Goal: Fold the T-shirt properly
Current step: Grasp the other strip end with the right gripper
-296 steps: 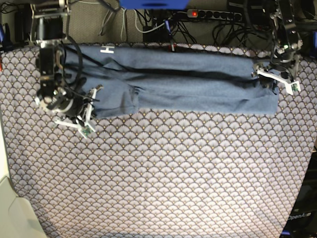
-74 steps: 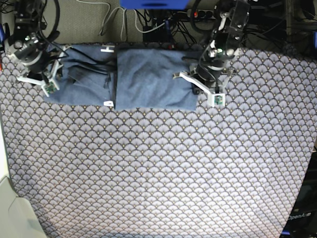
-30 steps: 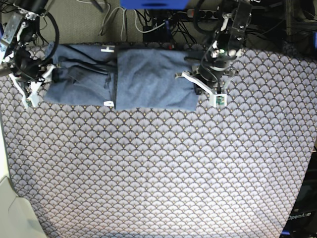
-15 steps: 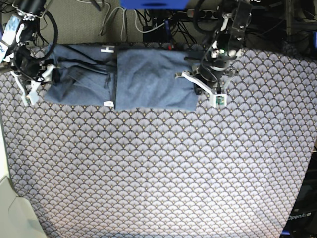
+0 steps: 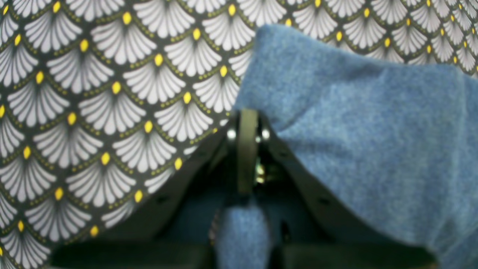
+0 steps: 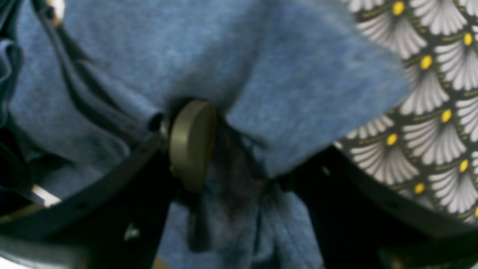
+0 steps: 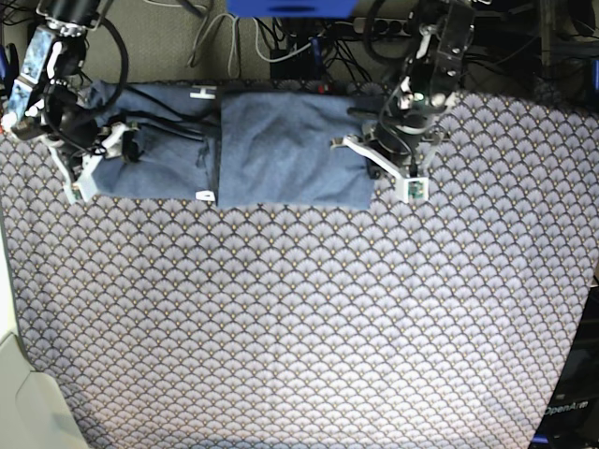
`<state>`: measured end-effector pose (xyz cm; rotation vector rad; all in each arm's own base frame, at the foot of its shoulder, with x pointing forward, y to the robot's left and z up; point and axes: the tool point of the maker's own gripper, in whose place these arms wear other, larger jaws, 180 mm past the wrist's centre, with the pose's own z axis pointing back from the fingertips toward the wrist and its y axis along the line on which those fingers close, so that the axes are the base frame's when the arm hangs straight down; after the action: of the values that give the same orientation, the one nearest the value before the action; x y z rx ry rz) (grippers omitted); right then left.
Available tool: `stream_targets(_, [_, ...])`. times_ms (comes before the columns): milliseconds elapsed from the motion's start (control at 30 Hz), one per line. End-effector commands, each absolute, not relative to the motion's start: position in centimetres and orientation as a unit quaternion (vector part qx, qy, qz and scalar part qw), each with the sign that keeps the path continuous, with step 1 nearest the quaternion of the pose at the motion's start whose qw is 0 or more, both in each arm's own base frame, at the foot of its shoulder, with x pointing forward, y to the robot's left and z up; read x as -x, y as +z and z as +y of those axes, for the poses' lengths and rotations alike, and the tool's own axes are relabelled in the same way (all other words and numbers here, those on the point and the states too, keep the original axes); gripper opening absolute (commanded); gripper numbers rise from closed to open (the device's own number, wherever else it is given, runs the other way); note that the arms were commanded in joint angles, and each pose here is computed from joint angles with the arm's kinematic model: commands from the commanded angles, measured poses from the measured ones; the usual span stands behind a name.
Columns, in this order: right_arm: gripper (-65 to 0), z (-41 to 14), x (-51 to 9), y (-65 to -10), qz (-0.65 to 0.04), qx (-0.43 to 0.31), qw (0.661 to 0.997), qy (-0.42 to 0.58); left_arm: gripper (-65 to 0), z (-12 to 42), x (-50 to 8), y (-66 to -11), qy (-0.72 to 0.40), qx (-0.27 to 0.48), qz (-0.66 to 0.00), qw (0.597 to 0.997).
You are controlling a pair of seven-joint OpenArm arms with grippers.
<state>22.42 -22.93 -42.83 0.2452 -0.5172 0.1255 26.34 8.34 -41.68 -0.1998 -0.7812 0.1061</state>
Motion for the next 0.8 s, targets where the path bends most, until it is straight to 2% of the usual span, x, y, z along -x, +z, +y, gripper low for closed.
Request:
stream_targets(0, [-37.3, -22.7, -21.0, -43.7, -0.221, -0.120, 0.966, 0.066, -64.5, 8.2, -27.2, -40.2, 0.051, 0.103, -0.403, 0.908])
stream_targets(67, [-41.9, -22.7, -21.1, -43.7, -0.221, -0.120, 0.966, 0.066, -64.5, 8.1, -27.4, -39.5, 0.051, 0.105, -0.411, 0.904])
stream_targets(233, [-63.7, -23.0, -21.2, -43.6, -0.222, -0.116, 0.966, 0.068, -64.5, 8.2, -28.0, -38.0, 0.050, 0.108, -0.430, 0.895])
stream_targets(267, [-65.0, -23.2, -21.2, -43.5, -0.224, -0.115, 0.966, 0.067, -64.5, 8.3, -28.1, -37.7, 0.052, 0.108, -0.434, 0.893])
stream_targets(467, [-65.0, -23.9, -22.6, -40.3, -0.264, -0.079, 0.956, 0.097, -64.5, 11.8, -28.7, -36.4, 0.088, 0.081, -0.454, 0.883])
stream_targets(767, [-65.0, -21.7, -22.5, -35.2, -0.299, -0.036, 0.942, 0.146, -64.5, 17.6, -26.0, -38.1, 0.140, 0.023, -0.431, 0.891])
